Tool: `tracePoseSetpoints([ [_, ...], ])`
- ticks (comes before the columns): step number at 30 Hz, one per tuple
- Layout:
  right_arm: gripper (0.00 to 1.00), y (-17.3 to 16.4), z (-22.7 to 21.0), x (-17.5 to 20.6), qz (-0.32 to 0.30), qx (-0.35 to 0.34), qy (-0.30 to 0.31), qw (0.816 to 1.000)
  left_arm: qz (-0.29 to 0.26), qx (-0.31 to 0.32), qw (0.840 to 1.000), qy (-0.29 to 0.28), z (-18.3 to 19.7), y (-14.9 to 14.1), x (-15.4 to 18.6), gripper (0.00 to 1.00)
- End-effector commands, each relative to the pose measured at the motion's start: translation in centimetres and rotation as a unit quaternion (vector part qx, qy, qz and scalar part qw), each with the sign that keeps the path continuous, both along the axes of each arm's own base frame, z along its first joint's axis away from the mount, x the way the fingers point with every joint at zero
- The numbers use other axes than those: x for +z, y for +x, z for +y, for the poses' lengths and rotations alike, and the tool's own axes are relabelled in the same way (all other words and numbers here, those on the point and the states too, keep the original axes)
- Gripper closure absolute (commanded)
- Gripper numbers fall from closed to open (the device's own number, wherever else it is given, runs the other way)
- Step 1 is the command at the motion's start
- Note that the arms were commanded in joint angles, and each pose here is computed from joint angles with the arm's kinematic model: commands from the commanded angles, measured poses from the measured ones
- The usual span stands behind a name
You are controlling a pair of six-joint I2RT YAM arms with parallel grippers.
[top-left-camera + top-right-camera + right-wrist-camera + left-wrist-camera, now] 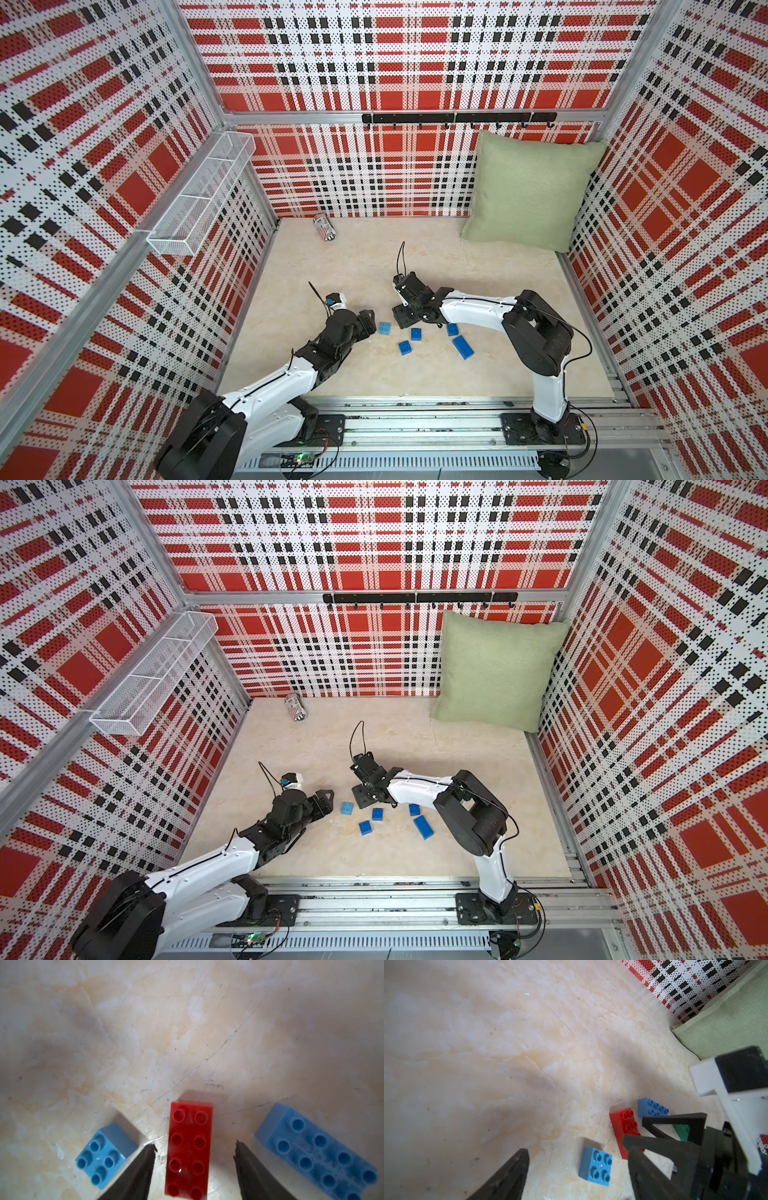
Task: Assemble a heart with lego
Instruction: Pick up the lego brick from the center of the board.
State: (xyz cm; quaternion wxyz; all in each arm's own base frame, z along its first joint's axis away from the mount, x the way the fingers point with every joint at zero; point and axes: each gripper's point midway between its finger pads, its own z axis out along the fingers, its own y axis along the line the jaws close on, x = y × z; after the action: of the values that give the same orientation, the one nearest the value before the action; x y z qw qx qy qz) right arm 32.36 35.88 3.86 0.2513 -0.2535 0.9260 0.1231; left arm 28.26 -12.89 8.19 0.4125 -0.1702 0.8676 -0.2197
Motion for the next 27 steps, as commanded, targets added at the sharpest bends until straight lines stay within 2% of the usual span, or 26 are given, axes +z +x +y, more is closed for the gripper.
tracePoseSetpoints([
  [1, 0.42, 0.0, 0.4, -1.1, -0.001, 0.013, -0.024, 1.0, 0.001, 0.004, 1.0, 0.015, 0.7, -0.1, -0.3, 0.2],
  [9, 0.52, -0.3, 1.0, -1.2, -0.005, 0.023, -0.034, 0.999, 0.0, 0.01, 1.0, 0.016, 1.1, -0.3, -0.6, 0.2],
  [14, 0.65, -0.3, 0.5, -1.1, -0.008, 0.022, -0.041, 0.999, 0.01, -0.012, 1.0, -0.011, 0.0, -1.1, -1.0, 0.22],
  [22, 0.65, -0.5, 0.1, -0.1, -0.019, 0.02, -0.037, 0.999, 0.029, -0.081, 0.994, -0.073, -4.4, -4.3, -2.0, 0.24],
  [27, 0.65, -0.3, -0.3, 0.4, -0.025, 0.016, -0.04, 0.999, 0.024, -0.108, 0.987, -0.117, -6.2, -4.7, -1.9, 0.24],
])
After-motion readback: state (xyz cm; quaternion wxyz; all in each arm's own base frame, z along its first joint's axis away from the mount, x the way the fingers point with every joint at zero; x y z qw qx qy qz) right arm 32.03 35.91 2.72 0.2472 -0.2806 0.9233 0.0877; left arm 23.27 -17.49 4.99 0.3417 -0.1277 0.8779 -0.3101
